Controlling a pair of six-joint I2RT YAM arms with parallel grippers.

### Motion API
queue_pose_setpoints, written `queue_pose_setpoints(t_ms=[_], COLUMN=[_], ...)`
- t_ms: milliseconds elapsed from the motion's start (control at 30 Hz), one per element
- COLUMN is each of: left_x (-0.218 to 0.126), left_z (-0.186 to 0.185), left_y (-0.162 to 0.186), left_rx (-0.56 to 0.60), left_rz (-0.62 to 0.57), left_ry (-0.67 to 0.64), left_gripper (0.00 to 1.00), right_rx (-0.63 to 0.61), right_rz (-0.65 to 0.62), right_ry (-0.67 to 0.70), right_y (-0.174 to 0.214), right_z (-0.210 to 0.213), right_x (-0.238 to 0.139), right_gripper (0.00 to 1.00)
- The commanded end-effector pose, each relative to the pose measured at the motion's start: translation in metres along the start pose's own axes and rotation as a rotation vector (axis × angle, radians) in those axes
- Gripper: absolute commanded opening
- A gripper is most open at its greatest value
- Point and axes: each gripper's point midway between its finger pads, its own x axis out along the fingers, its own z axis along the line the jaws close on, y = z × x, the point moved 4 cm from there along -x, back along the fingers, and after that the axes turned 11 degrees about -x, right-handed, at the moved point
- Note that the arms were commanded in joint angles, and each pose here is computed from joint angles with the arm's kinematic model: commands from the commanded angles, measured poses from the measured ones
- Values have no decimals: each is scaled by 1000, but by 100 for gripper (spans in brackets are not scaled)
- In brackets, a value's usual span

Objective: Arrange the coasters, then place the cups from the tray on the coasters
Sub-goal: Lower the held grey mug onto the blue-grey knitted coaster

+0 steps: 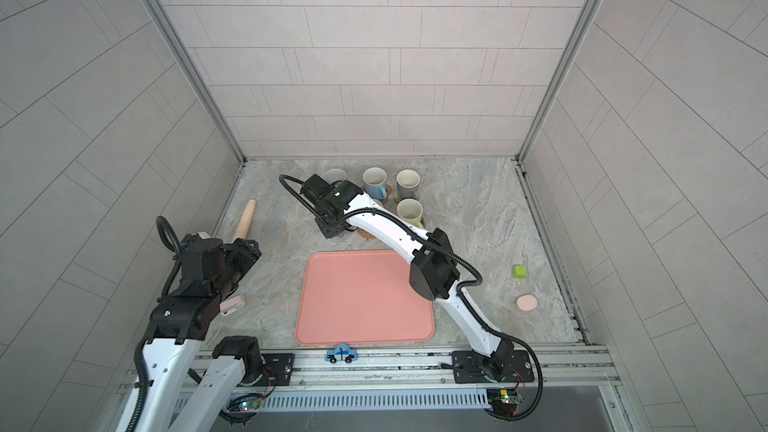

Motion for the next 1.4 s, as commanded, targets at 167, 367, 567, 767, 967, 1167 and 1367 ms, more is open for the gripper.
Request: queue_pose_setpoints(t_ms=[167,367,567,767,967,1167,1367], left_x=[0,0,-2,-3,-3,-3,-3], left_z=[5,6,5,5,5,5,5], left_y=[0,0,-1,-2,-2,-2,-2], left_rx=[-11,-12,-9,-9,-8,-8,-7], left_rz=[-10,-12,-17,-22,-20,-22,-21], left_ry=[-15,-15,-14,-15,-17,-16,-17], left_gripper=[69,69,69,69,69,69,69], right_rx=[25,29,37,46,51,55,60], right_rz=[-117,-114,-110,-108,-105,-95,-94], right_ry=[49,49,54,57,53,52,50], right_y=[-26,-29,-29,-29,-29,-28,-28], right_z=[-11,-14,-17,-22,-23,-23,-23], right_x=[-11,-6,-2,1,4,9,13], right_gripper=[11,11,11,11,11,11,11])
